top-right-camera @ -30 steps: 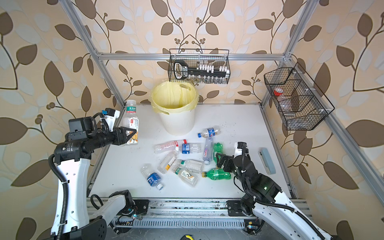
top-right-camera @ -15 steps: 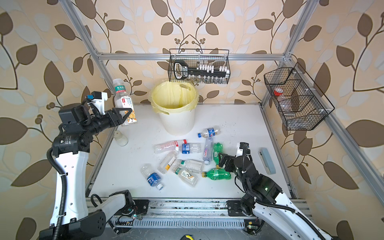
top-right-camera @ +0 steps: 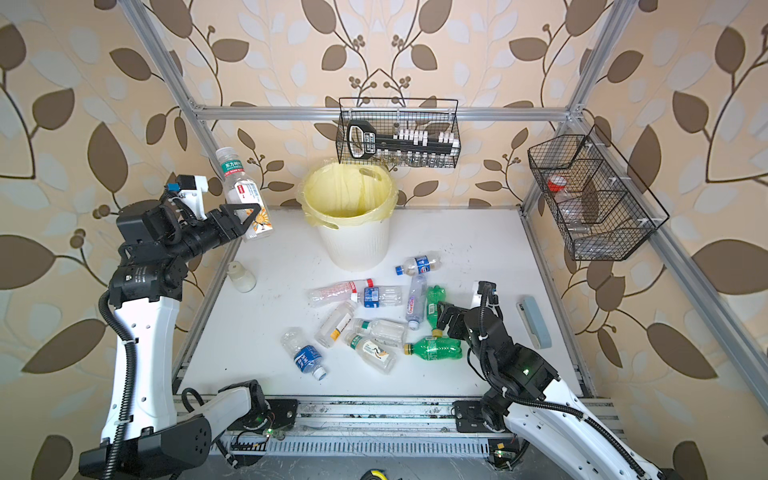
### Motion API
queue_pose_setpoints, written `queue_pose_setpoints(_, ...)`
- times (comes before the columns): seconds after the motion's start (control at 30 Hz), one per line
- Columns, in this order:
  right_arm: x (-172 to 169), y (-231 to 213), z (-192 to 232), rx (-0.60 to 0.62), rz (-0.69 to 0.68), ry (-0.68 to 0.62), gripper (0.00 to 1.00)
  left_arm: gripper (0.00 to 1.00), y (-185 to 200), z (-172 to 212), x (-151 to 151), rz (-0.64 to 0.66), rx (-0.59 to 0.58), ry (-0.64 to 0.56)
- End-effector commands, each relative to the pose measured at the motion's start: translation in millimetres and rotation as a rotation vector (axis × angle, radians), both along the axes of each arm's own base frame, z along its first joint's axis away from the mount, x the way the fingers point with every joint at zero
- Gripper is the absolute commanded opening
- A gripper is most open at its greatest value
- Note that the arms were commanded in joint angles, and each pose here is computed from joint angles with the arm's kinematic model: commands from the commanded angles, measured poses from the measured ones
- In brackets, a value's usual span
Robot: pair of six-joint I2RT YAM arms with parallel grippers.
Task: Throw the plastic bottles in the bin
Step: 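Carry the clear green-labelled bottle with the left gripper over the bin and release it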
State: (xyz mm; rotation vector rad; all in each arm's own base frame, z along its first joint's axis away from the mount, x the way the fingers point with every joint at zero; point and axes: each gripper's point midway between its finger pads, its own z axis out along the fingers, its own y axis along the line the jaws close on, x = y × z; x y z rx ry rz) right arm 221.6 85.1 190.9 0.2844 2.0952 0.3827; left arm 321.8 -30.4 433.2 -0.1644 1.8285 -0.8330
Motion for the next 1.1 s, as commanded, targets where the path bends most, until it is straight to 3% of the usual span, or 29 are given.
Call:
queue_pose_setpoints(0.0,2,-3,1,0.001,-0.018,-0.013,1.0,0.46,1,17,1,0.012,-0.008,-0.063)
queue_pose_setpoints(0.27,1,-6,-1,0.001,-0.029,-0.005,1.0,0.47,-31,20,45,-0.024,0.044,-0.037)
queue_pose_setpoints(0.47,-5,-14,2,0.0,-0.053,0.003,1.0,0.46,-69,27,112,-0.062,0.095,-0.06)
queue_pose_setpoints(0.57,-10,-21,5,0.007,-0.082,0.001,1.0,0.62,-112,22,140,-0.138,0.192,-0.068)
queue_pose_setpoints(0.6,-11,-24,7,0.011,-0.091,-0.001,1.0,0.73,-120,12,151,-0.157,0.207,-0.042)
queue_pose_setpoints(0.63,-12,-26,7,0.015,-0.101,-0.001,1.0,0.92,-125,14,162,-0.169,0.211,-0.045)
queue_pose_setpoints(0.67,-14,-28,8,0.021,-0.108,-0.004,1.0,0.99,-126,11,171,-0.165,0.217,-0.029)
queue_pose_setpoints(0.7,-15,-29,9,0.028,-0.11,-0.007,1.0,0.99,-123,10,177,-0.145,0.228,-0.013)
queue_pose_setpoints(0.77,-17,-31,10,0.037,-0.117,-0.009,1.0,0.99,-121,26,175,-0.134,0.246,-0.052)
queue_pose_setpoints(0.93,-16,-31,5,0.017,-0.119,-0.002,1.0,0.99,-111,76,134,-0.098,0.236,-0.202)
queue_pose_setpoints(1.07,-10,-26,7,-0.01,-0.098,-0.005,1.0,0.99,-105,77,108,-0.095,0.244,-0.189)
